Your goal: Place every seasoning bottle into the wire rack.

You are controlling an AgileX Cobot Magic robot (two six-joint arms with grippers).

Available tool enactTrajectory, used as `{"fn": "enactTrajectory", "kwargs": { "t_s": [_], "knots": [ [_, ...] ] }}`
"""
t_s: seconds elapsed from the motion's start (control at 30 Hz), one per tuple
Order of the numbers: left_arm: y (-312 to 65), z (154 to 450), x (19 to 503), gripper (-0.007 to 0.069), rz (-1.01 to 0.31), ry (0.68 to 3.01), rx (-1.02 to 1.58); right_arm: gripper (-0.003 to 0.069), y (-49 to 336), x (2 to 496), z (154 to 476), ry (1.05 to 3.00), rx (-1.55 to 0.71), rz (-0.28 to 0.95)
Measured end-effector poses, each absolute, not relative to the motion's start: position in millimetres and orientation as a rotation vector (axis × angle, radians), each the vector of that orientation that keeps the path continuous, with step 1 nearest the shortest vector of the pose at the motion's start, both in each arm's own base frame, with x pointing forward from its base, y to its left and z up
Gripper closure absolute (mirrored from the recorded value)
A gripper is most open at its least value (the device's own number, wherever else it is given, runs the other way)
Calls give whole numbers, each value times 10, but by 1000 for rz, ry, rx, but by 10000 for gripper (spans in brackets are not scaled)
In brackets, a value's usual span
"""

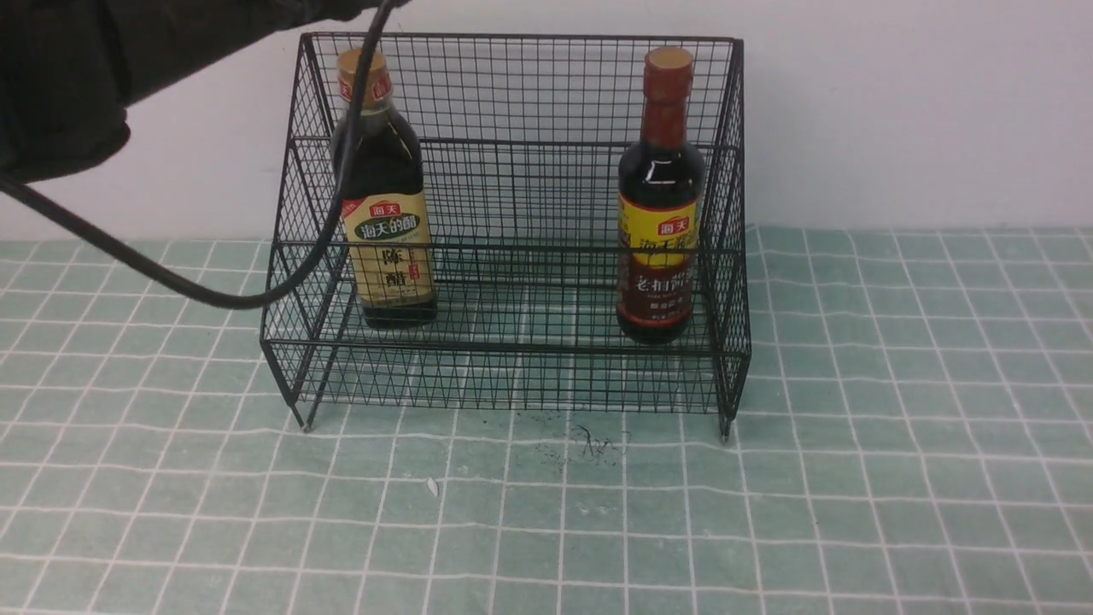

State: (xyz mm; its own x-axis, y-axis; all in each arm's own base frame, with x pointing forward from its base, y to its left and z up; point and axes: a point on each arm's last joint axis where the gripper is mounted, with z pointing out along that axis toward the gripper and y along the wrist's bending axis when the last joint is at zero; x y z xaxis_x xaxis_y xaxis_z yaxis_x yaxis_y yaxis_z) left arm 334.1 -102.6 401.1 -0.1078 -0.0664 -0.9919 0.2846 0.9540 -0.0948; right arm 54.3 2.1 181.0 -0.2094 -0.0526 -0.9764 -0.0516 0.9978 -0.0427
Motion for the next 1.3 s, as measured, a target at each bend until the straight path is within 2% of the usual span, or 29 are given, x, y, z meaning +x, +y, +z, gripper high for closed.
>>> {"fn": "enactTrajectory", "kwargs": {
  "t_s": [0.03, 0.07, 0.13, 0.17, 0.3, 0.33, 0.4, 0.43, 0.47, 0.53, 0.63, 0.7, 0.8, 0.87, 0.9, 0.93, 1.0, 1.03, 1.13, 1.3],
  "knots": [
    [-1051, 4025, 3314, 500, -342, 1650, 180, 673, 21, 543, 1810, 1782, -77, -1],
    [-1080, 4034, 3284, 565, -385, 1643, 200, 673, 21, 543, 1810, 1782, -77, -1],
    [-1118, 4029, 3261, 598, -435, 1639, 230, 673, 21, 543, 1810, 1782, -77, -1],
    [-1174, 4020, 3234, 616, -503, 1633, 270, 673, 21, 543, 1810, 1782, -77, -1],
    [-1260, 4029, 3179, 631, -697, 1631, 291, 673, 21, 543, 1810, 1782, -77, -1],
    [-1258, 4029, 3178, 631, -709, 1636, 276, 673, 21, 543, 1810, 1782, -77, -1],
    [-1199, 4057, 3166, 631, -834, 1648, 210, 673, 21, 543, 1810, 1782, -77, -1],
    [-1173, 4074, 3139, 631, -947, 1655, 198, 673, 21, 543, 1810, 1782, -77, -1],
    [-1169, 4076, 3135, 631, -972, 1660, 187, 673, 21, 543, 1810, 1782, -77, -1],
    [-1138, 4081, 3040, 631, -1151, 1697, 261, 673, 21, 543, 1810, 1782, -77, -1],
    [-1106, 4021, 2874, 631, -1296, 1808, 410, 673, 21, 543, 1810, 1782, -77, -1],
    [-1049, 3923, 2782, 631, -1291, 1938, 545, 673, 21, 543, 1810, 1782, -77, -1],
    [-895, 3746, 2687, 631, -1084, 2146, 687, 673, 21, 543, 1810, 1782, -77, -1],
    [-852, 3702, 2633, 631, -1001, 2198, 720, 673, 21, 543, 1810, 1782, -77, -1],
    [-806, 3702, 2531, 631, -908, 2222, 747, 673, 21, 543, 1810, 1782, -77, -1],
    [-801, 3707, 2516, 631, -893, 2219, 747, 673, 21, 543, 1810, 1782, -77, -1],
    [-742, 3855, 2242, 631, -736, 2118, 786, 673, 21, 543, 1810, 1782, -77, -1],
    [-740, 3856, 2247, 631, -731, 2115, 783, 673, 21, 543, 1810, 1782, -77, -1],
    [-672, 4104, 1775, 631, -622, 1943, 665, 673, 21, 543, 1810, 1782, -77, -1],
    [-586, 4275, 1217, 631, -513, 1752, 578, 673, 21, 543, 1810, 1782, -77, -1]
  ]
}}
